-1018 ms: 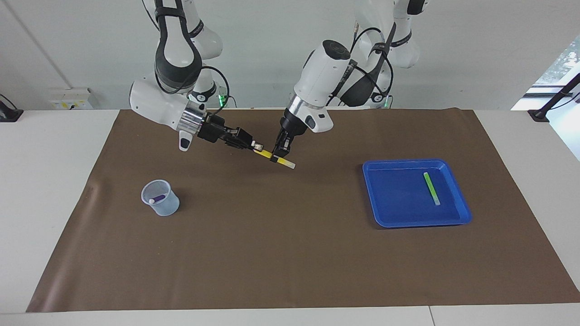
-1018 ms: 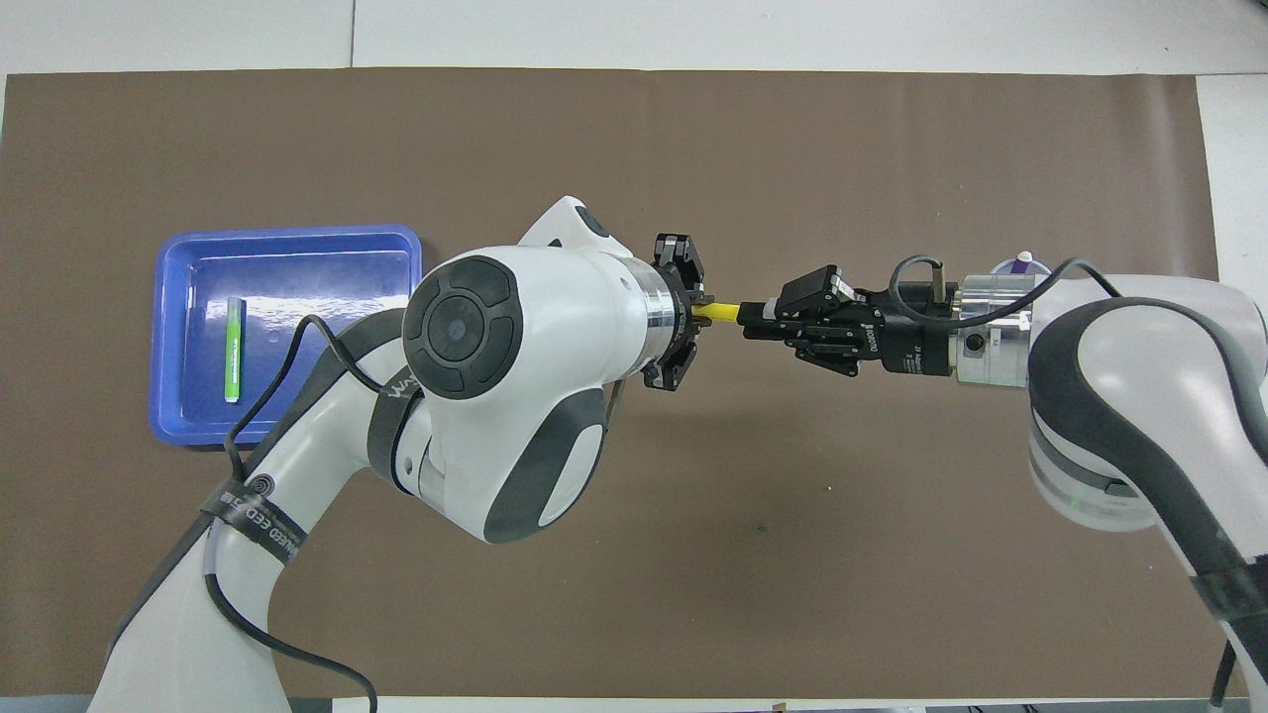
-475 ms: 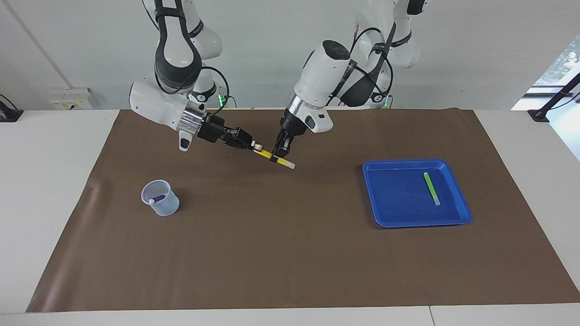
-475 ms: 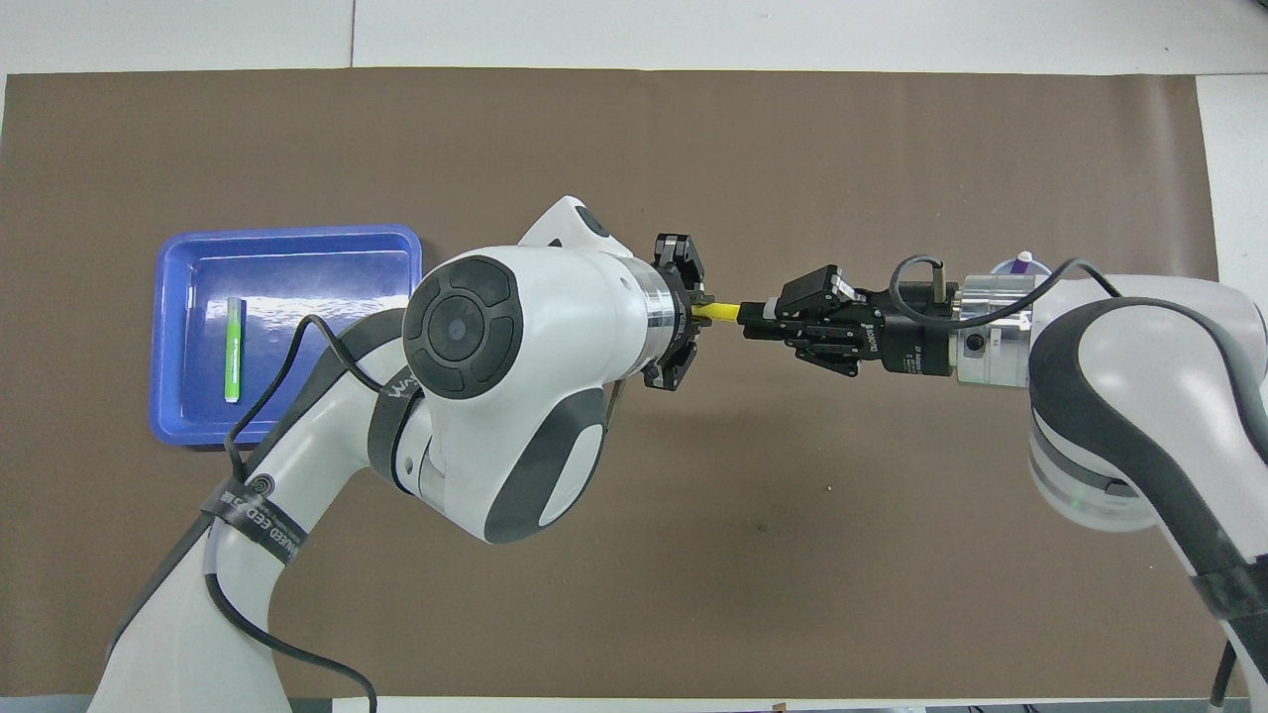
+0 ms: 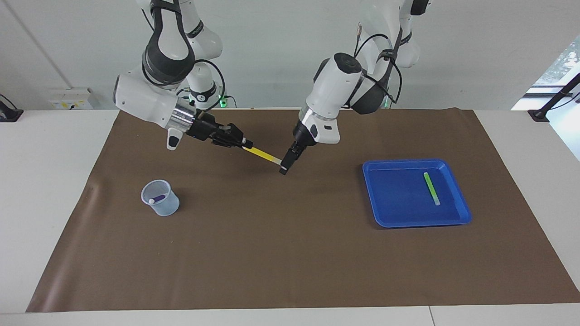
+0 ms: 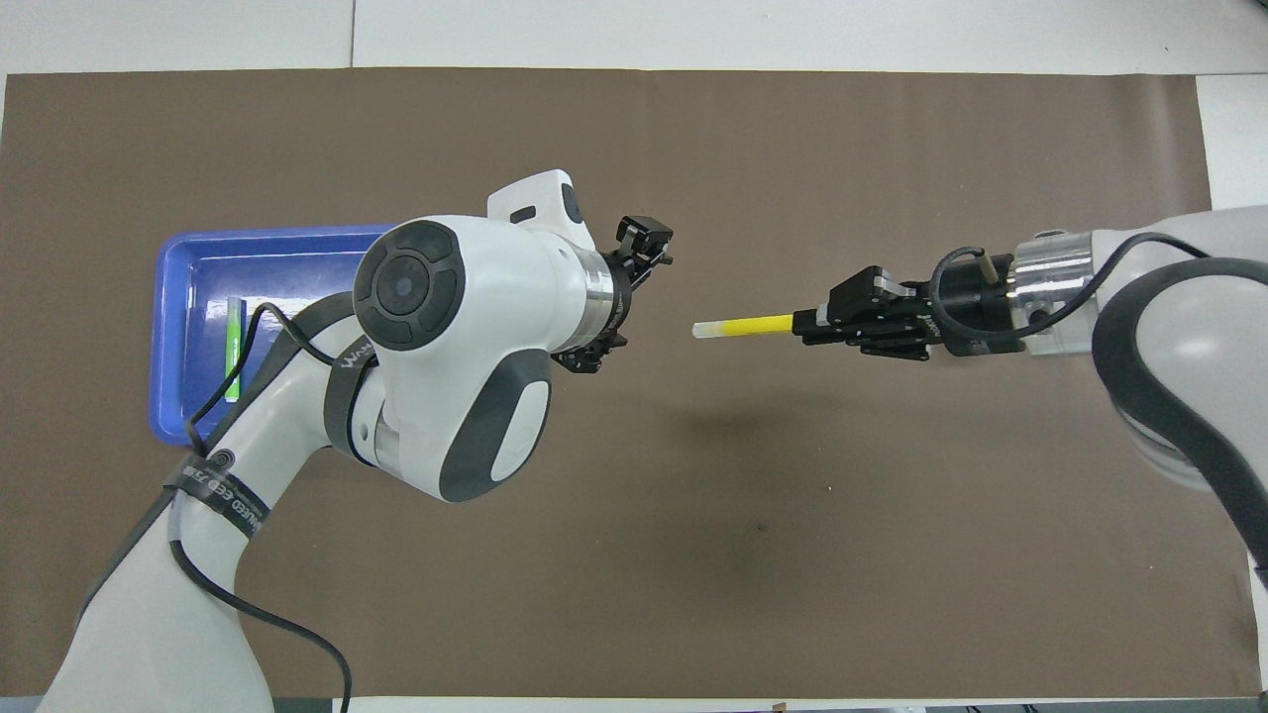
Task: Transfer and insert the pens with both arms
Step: 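Open the left gripper and pull the yellow pen toward the cup, then insert the yellow pen into the cup while the left gripper grasps green pen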
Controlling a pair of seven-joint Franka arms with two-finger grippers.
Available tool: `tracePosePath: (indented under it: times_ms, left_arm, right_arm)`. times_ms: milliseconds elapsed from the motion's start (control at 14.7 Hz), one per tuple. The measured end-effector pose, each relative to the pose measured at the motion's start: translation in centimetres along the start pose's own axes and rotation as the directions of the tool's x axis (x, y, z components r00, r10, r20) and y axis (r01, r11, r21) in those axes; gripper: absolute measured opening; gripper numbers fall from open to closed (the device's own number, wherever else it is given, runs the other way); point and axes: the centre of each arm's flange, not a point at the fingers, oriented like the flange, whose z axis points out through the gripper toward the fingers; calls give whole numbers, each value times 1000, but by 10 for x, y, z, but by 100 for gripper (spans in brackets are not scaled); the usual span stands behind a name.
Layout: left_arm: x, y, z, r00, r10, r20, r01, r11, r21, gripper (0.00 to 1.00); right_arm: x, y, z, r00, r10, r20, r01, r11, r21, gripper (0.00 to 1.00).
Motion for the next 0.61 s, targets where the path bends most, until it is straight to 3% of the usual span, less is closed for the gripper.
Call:
tracePosePath:
  times_ms: [136,272,407,611]
  left_arm:
    - [41,-12,-1,993,115,-1,-115,992,47,100]
    - [90,-30,-6,974,225,0,-224,971,78,100]
    - [143,-57,-13,941,338,-6,-336,936,107,100]
    - [216,-104,-25,857,515,-5,-506,845,174,100]
  right_arm:
    - [12,-5,-39,993,-117,34,120,982,-143,19]
    - [22,-9,-69,962,-255,93,271,918,-290,19]
    - [34,-4,-91,892,-407,196,452,787,-421,19]
    - [53,13,-107,735,-554,391,673,523,-523,19]
